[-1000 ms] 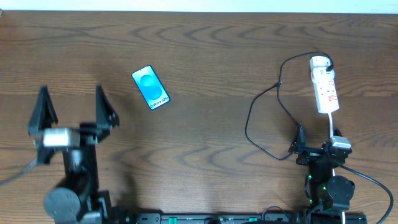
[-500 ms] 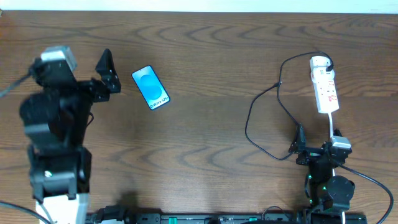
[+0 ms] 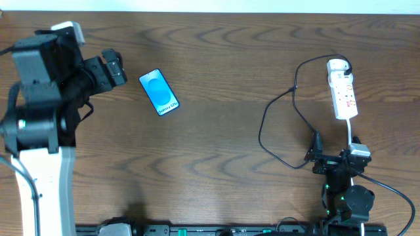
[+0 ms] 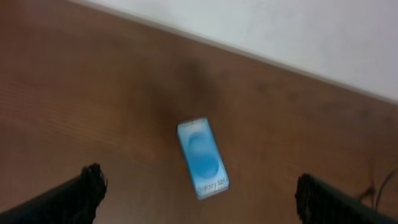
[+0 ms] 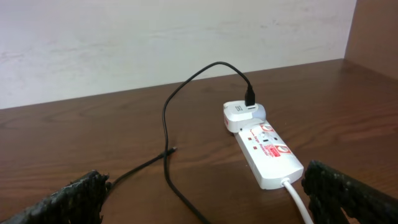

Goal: Plug charger to phone and switch on socket
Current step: 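Open the left gripper and reach forward over the blue phone, then lower the left gripper and grasp the blue phone's bottom edge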

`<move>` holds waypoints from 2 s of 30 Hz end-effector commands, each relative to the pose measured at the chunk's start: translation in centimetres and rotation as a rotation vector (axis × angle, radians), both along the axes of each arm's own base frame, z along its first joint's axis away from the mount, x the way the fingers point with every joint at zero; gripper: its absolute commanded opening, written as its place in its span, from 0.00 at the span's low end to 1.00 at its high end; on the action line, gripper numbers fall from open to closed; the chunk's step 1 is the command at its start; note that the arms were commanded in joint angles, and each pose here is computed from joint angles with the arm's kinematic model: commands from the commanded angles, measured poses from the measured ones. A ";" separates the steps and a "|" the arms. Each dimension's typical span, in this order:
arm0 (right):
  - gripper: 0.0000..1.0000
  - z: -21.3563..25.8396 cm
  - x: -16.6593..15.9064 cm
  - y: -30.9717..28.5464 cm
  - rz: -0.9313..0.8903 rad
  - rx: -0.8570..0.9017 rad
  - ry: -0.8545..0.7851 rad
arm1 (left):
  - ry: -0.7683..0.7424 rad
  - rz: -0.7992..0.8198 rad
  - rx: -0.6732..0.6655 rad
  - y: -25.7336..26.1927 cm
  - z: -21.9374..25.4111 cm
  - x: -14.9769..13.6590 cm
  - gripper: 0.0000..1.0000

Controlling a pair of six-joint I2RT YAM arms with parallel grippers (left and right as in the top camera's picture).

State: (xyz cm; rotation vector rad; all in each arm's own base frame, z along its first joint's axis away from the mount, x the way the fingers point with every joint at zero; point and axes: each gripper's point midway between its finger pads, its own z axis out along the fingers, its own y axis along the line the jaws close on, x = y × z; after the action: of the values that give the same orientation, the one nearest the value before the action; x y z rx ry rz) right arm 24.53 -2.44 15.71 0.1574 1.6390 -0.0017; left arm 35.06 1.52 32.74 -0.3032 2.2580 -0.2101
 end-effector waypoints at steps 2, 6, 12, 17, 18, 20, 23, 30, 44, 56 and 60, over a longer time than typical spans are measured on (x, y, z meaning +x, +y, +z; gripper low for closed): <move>0.99 -0.1 0.0 0.2 0.012 -0.013 0.002 | 0.090 -0.048 -0.061 -1.1 -1.7 0.3 1.00; 0.99 -0.1 0.0 0.3 0.012 -0.013 0.002 | 0.204 -0.074 -0.108 -1.9 -3.9 -0.9 1.00; 0.99 -0.1 0.0 0.3 0.012 -0.013 0.002 | 0.302 -0.070 -0.123 -2.1 -5.5 -2.4 1.00; 0.99 -0.1 0.0 0.2 0.012 -0.013 0.002 | 0.291 -0.067 -0.126 -2.1 -5.3 -2.2 1.00; 0.99 -0.1 0.0 0.2 0.012 -0.013 0.002 | 0.294 -0.057 -0.135 -2.1 -5.3 -2.2 1.00; 0.99 -0.1 0.0 0.2 0.012 -0.013 0.002 | 0.298 -0.030 -0.158 -2.1 -5.3 -2.2 1.00; 0.99 -0.1 0.0 0.3 0.012 -0.013 0.002 | 0.291 0.039 -0.155 -1.4 -5.0 -2.1 1.00; 0.99 -0.1 0.0 0.2 0.012 -0.013 0.002 | 0.207 0.234 -0.112 0.2 -1.7 -0.7 1.00; 0.99 -0.1 0.0 0.3 0.012 -0.013 0.002 | 0.348 0.283 0.018 -2.3 -3.3 6.2 1.00; 0.99 -0.1 0.0 0.2 0.012 -0.013 0.002 | 0.606 0.149 -0.059 -5.6 -14.0 10.1 0.98; 0.99 -0.1 0.0 0.2 0.012 -0.013 0.002 | 0.708 0.157 -0.067 -5.5 -18.1 10.4 0.98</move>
State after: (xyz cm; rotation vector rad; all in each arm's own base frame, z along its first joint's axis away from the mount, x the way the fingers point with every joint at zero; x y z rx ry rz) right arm 24.53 -2.44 15.71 0.1571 1.6390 -0.0020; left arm 45.01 -3.85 17.05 -0.6698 2.8401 -0.0660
